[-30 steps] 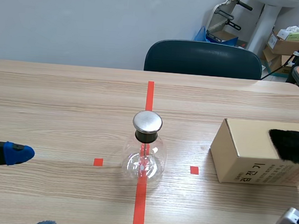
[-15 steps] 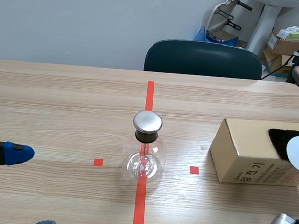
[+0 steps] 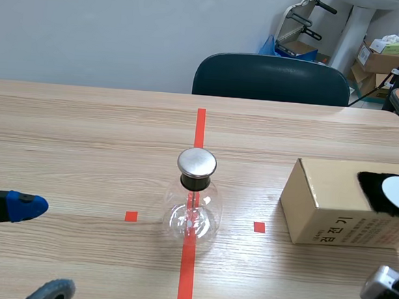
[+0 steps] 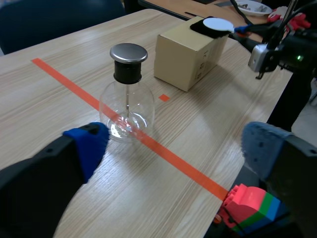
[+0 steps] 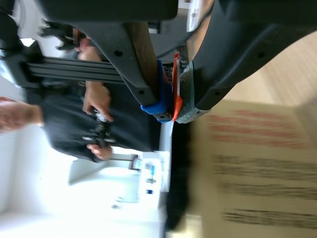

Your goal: Do the electroscope experiment

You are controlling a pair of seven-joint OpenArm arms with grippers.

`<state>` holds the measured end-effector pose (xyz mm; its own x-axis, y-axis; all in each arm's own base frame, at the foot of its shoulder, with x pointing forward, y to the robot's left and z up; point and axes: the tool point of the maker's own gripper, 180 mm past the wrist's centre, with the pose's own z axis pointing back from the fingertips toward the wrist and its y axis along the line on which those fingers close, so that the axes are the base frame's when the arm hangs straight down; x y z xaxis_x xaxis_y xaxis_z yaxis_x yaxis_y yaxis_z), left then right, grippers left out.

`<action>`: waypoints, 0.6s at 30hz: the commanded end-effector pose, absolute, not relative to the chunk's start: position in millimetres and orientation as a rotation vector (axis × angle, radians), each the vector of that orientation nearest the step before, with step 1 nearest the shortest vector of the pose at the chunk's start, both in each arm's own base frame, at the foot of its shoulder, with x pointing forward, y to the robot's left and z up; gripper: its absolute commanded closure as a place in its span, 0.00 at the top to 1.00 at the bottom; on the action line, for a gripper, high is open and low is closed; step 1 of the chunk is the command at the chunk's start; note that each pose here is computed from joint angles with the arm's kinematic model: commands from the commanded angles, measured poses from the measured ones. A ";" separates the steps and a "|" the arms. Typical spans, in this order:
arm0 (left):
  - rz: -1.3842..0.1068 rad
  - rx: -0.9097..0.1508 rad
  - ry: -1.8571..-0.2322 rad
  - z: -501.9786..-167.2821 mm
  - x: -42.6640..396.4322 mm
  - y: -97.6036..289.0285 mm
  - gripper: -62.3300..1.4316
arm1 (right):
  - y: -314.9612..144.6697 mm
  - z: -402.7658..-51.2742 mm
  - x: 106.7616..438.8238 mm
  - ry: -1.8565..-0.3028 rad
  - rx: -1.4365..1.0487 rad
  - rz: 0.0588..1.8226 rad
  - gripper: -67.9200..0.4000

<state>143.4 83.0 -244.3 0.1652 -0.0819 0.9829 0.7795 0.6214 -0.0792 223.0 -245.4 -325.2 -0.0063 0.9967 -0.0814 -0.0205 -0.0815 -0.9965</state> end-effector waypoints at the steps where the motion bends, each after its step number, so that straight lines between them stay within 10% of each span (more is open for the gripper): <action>1: -0.686 -0.699 -1.301 -236.0 146.6 77.3 0.55 | -248.7 -299.7 230.0 -1.197 -1.348 1.267 0.02; 6: -0.708 -0.684 -1.297 -237.9 152.2 75.1 0.11 | -247.2 -276.8 242.1 -1.214 -1.378 1.224 0.02; 18: -0.783 -0.601 -1.201 -277.1 173.1 60.5 0.09 | -195.1 -231.1 267.5 -1.363 -1.411 1.157 0.02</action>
<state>172.6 63.2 -277.7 0.1591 -0.2327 0.9594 0.8010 0.5985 0.0123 266.5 -192.3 -238.3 -0.0164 0.9987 -0.0480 0.2041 -0.0436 -0.9780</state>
